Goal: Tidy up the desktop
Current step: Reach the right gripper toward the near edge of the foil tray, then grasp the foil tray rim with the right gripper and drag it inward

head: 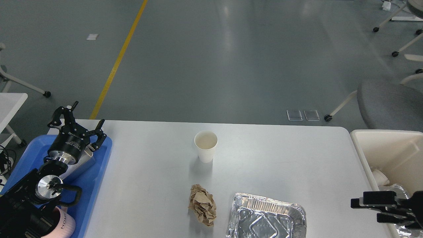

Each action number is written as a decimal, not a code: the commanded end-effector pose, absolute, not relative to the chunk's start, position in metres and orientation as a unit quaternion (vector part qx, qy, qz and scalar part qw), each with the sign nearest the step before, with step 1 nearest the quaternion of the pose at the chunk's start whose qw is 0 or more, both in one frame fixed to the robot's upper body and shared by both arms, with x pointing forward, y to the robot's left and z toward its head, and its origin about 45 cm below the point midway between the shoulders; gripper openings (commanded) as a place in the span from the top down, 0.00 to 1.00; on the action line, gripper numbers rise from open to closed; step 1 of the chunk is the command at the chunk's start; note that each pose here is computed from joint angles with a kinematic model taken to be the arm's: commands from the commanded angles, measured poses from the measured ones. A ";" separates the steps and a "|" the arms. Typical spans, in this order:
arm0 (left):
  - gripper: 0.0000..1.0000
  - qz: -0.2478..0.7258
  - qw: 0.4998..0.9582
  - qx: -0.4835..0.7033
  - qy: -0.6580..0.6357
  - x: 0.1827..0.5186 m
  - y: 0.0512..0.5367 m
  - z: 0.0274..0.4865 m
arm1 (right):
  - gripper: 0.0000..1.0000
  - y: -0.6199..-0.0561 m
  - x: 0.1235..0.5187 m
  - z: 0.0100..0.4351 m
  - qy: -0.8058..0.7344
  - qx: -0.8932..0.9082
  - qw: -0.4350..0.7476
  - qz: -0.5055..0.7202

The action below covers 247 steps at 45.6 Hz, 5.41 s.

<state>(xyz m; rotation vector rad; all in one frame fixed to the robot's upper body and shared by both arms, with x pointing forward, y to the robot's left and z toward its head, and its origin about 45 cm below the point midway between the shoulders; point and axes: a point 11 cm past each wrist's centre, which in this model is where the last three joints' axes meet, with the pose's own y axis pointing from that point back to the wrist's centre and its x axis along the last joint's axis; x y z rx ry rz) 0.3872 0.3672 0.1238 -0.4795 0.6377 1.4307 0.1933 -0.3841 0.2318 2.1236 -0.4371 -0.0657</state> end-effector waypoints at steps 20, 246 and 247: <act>0.03 0.643 0.683 -0.207 0.277 0.386 0.377 0.127 | 0.00 -0.373 0.193 0.189 -0.197 0.869 0.453 -0.037; 0.03 0.660 0.682 -0.188 0.253 0.375 0.414 0.134 | 1.00 -0.323 0.260 0.191 -0.209 0.893 0.398 -0.006; 0.03 0.659 0.683 -0.188 0.252 0.376 0.414 0.135 | 1.00 -0.323 0.260 0.192 -0.206 0.894 0.399 -0.005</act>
